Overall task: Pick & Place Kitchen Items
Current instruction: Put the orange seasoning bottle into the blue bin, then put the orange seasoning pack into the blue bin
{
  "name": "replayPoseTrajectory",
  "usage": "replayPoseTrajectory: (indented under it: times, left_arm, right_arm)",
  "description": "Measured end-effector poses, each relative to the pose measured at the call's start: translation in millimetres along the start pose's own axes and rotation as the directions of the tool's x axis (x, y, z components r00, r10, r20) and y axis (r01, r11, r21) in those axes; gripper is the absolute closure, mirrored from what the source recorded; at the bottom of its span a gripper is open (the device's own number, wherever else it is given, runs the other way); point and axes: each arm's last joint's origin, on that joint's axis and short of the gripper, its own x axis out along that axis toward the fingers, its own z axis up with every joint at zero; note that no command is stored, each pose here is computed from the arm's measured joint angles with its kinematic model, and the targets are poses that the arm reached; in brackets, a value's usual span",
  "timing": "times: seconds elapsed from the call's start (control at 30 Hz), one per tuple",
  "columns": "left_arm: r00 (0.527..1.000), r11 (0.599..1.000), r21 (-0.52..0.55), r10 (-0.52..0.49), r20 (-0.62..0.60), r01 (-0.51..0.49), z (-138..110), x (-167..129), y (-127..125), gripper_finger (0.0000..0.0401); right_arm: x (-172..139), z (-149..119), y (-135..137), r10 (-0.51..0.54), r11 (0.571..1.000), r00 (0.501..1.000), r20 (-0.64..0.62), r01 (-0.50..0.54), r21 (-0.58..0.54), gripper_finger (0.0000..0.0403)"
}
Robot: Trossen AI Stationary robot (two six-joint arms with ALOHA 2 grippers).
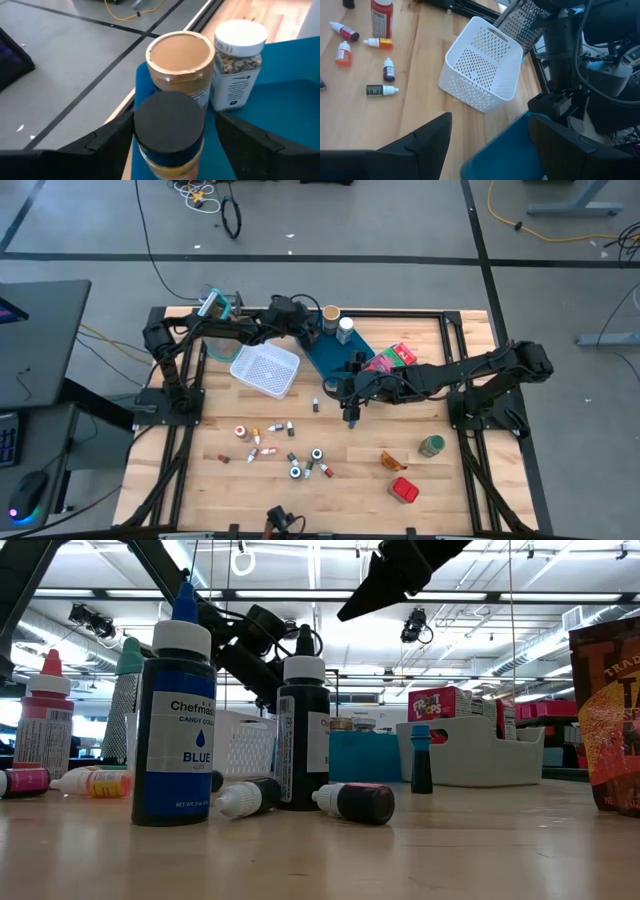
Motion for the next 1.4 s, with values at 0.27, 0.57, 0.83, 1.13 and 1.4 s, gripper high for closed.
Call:
replayPoseTrajectory:
  times: [0.27, 0.57, 0.83, 1.13, 1.4]
  left_arm:
    - [0.996, 0.997, -0.027, 0.078, 0.038, -0.077, 21, -22, 5, 0.0091]
    - [0.985, 0.993, -0.036, -0.107, 0.134, 0.113, 71, -120, 11, 0.0096]
    - [0.958, 0.974, 0.072, -0.226, 0.175, 0.217, 82, -195, 5, 0.0096]
    - [0.944, 0.950, 0.146, -0.296, 0.145, 0.276, 79, -207, -12, 0.0096]
    - [0.938, 0.943, 0.160, -0.314, 0.148, 0.291, 80, -206, -19, 0.0096]
  right_arm:
    - [0, 1, 3, 0.110, 0.991, 0.993, 0.034, -0.113, 0.077, 0.0128]
    - [0, 5, 3, 0.133, 0.955, 0.988, 0.074, -0.148, 0.255, 0.0128]
    - [-12, -8, 29, 0.269, 0.918, 0.960, -0.077, -0.231, 0.322, 0.0128]
    - [-41, -31, 58, 0.449, 0.790, 0.830, -0.332, -0.195, 0.581, 0.0128]
    - [-62, -44, 76, 0.557, 0.667, 0.682, -0.473, -0.028, 0.744, 0.0128]
